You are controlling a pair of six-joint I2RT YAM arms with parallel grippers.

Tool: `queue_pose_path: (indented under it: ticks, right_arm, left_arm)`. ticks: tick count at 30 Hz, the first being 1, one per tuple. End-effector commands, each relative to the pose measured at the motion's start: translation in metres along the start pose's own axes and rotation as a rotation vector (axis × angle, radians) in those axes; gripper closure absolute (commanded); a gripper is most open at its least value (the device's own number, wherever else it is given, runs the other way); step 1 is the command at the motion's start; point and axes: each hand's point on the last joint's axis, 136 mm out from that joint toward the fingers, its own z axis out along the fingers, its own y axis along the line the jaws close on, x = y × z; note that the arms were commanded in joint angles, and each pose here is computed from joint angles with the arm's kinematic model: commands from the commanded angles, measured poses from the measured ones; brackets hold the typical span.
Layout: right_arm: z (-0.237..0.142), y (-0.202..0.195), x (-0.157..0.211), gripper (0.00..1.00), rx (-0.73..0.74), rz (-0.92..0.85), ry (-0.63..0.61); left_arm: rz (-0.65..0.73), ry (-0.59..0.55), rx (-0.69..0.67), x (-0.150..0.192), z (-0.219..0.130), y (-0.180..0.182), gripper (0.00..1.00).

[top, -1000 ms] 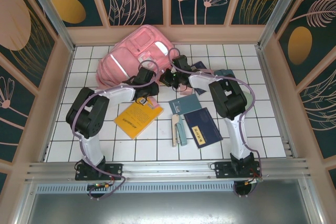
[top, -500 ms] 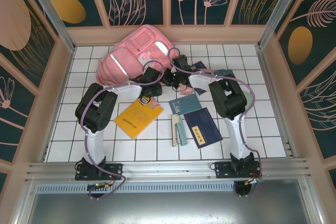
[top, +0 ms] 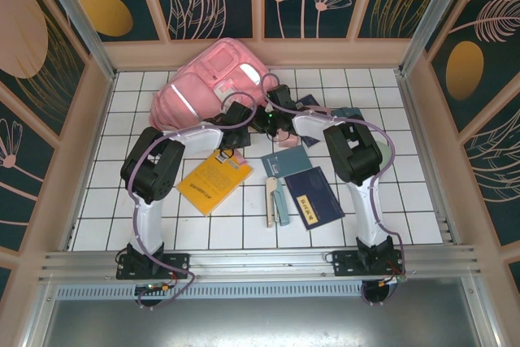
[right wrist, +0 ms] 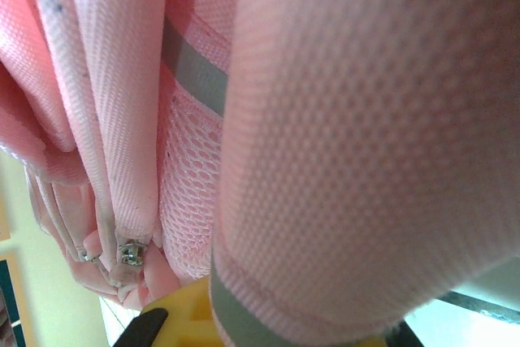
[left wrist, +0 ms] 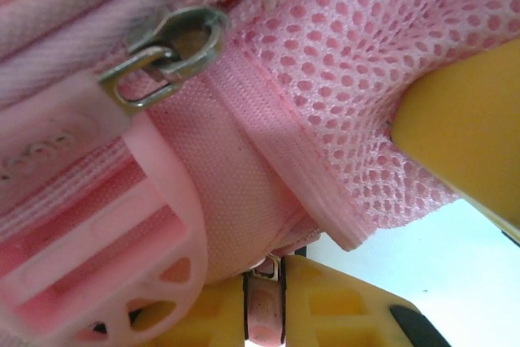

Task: Pack the student bag

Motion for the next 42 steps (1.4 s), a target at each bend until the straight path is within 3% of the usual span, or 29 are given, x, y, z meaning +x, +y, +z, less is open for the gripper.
queue_pose_path:
  ticks: [1, 5, 10, 12, 17, 20, 32, 42]
  right_arm:
    - [-0.003, 0.029, -0.025, 1.0, -0.093, -0.056, -0.082]
    - [-0.004, 0.03, -0.025, 1.0, -0.095, -0.055, -0.083]
    - [-0.003, 0.031, -0.023, 1.0, -0.096, -0.055, -0.081]
    - [-0.003, 0.031, -0.023, 1.0, -0.096, -0.055, -0.08]
    - [-0.003, 0.031, -0.022, 1.0, -0.095, -0.055, -0.079]
    - [-0.003, 0.031, -0.022, 1.0, -0.094, -0.055, -0.079]
    - [-0.032, 0.044, -0.046, 1.0, -0.077, -0.104, -0.179]
    - [-0.063, 0.032, -0.081, 1.0, -0.044, -0.098, -0.264]
  left_arm:
    - [-0.001, 0.065, -0.093, 0.022, 0.018, 0.023, 0.88]
    - [0.005, 0.083, -0.104, 0.026, 0.02, 0.025, 0.64]
    - [0.007, 0.094, -0.117, 0.031, 0.02, 0.026, 0.64]
    - [0.01, 0.095, -0.129, 0.033, 0.02, 0.028, 0.67]
    - [0.017, 0.092, -0.167, 0.034, 0.018, 0.035, 0.93]
    - [0.019, 0.079, -0.173, 0.031, 0.013, 0.036, 1.0]
    - [0.01, -0.014, -0.181, -0.002, -0.034, 0.042, 1.0]
    - [-0.055, 0.001, -0.239, 0.004, -0.073, 0.117, 1.0]
